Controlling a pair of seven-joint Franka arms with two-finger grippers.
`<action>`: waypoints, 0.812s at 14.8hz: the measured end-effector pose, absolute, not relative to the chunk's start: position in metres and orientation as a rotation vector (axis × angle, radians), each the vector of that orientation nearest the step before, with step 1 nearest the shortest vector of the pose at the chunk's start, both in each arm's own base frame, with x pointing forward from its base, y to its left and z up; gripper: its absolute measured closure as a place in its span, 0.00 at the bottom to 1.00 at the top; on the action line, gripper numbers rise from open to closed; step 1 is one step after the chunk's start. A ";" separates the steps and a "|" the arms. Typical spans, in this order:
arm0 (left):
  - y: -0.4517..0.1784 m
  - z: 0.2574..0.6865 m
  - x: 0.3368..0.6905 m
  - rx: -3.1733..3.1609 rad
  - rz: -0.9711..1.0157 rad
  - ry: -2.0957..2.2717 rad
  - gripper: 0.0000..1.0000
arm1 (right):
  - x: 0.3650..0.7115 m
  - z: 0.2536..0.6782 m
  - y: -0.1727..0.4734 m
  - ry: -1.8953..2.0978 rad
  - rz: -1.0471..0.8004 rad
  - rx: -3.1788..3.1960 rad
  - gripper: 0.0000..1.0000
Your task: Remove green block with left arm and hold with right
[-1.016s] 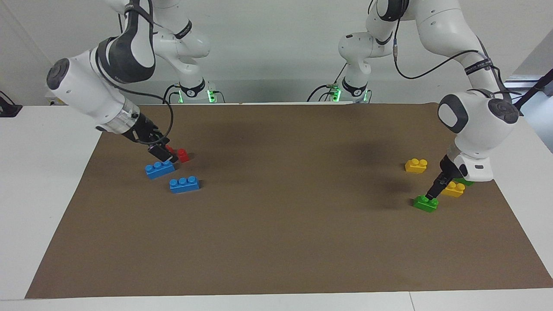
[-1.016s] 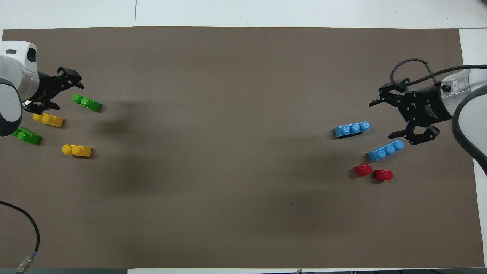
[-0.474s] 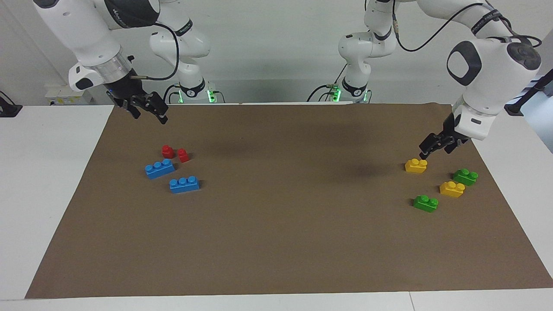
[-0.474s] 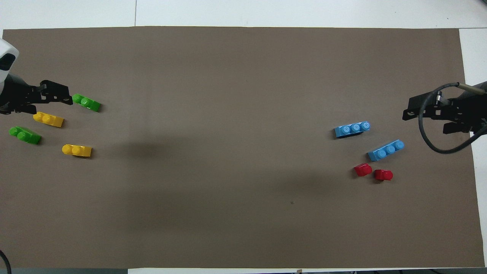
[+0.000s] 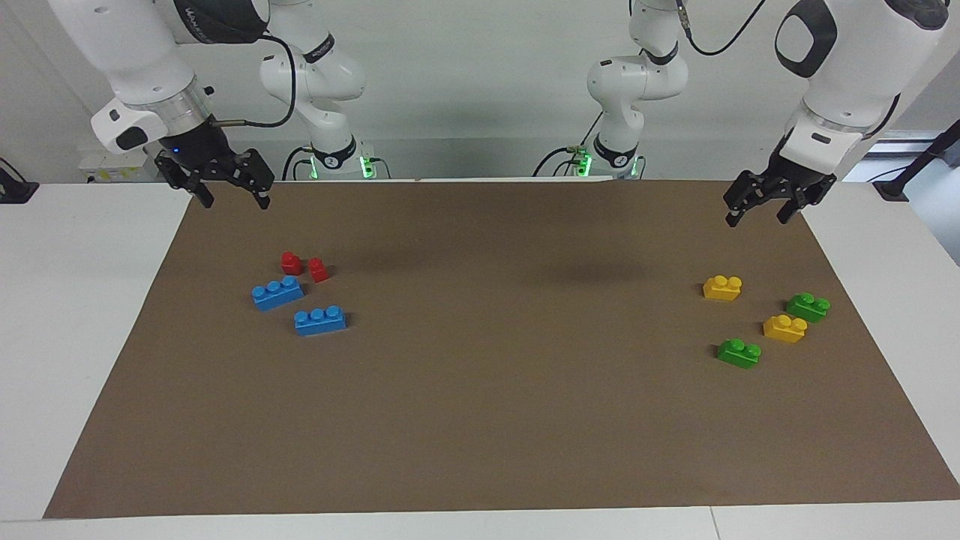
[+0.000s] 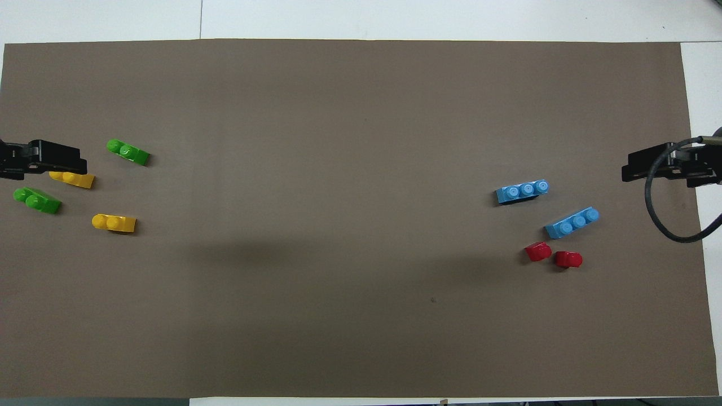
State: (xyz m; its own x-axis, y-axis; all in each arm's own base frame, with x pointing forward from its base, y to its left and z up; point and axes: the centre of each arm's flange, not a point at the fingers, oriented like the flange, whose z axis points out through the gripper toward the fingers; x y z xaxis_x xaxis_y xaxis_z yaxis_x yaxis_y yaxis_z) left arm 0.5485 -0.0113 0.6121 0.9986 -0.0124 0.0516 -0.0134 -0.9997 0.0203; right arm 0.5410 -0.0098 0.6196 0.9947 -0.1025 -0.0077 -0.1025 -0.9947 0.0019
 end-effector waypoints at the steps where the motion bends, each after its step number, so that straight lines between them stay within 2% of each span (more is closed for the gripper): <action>1: -0.013 0.616 0.545 3.121 0.074 -0.029 0.00 | 0.541 0.620 -0.011 -0.154 -0.011 3.118 0.00; 12: -0.014 0.614 0.534 3.124 -0.025 -0.060 0.00 | 0.540 0.621 -0.028 -0.026 -0.011 3.111 0.00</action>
